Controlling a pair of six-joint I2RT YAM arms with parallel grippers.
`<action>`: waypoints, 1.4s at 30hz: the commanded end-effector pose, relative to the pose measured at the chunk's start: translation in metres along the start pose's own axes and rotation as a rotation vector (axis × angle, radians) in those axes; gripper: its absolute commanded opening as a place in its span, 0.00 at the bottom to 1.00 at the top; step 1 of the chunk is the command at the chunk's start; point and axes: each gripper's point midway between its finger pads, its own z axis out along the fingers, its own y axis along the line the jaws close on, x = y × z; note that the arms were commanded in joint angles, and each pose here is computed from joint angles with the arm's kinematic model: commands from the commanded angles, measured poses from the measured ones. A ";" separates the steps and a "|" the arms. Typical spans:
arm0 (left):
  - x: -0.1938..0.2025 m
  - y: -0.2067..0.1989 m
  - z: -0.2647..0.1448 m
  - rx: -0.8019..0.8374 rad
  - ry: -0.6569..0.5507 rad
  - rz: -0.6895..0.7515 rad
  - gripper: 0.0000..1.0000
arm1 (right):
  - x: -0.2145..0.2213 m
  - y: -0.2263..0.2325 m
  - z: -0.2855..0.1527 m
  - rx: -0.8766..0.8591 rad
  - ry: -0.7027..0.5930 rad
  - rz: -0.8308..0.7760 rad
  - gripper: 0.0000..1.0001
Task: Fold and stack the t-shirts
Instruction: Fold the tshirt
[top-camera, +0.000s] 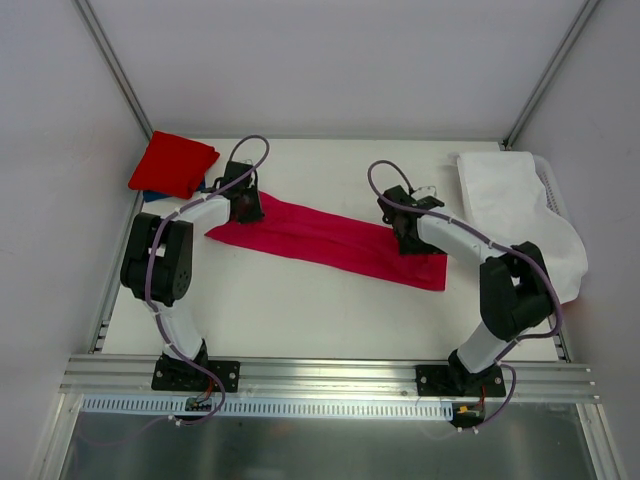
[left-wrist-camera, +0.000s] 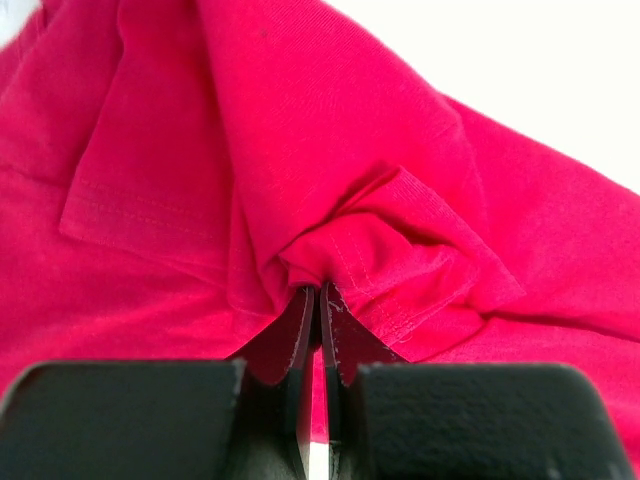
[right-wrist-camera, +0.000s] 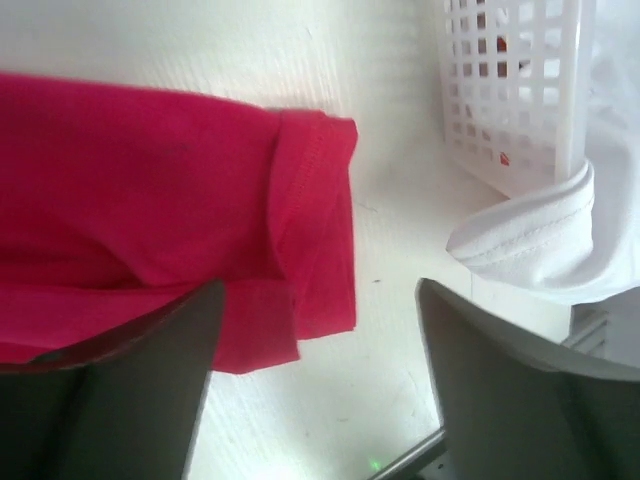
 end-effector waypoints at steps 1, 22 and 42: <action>0.007 0.007 0.002 -0.059 0.030 -0.037 0.00 | -0.042 0.012 -0.022 -0.088 -0.085 0.050 0.77; 0.016 0.019 0.010 -0.123 0.079 -0.025 0.00 | 0.010 0.133 0.011 -0.552 0.216 0.094 0.00; -0.054 -0.046 0.073 0.074 0.135 -0.003 0.01 | 0.104 0.191 -0.086 -0.924 0.281 -0.051 0.01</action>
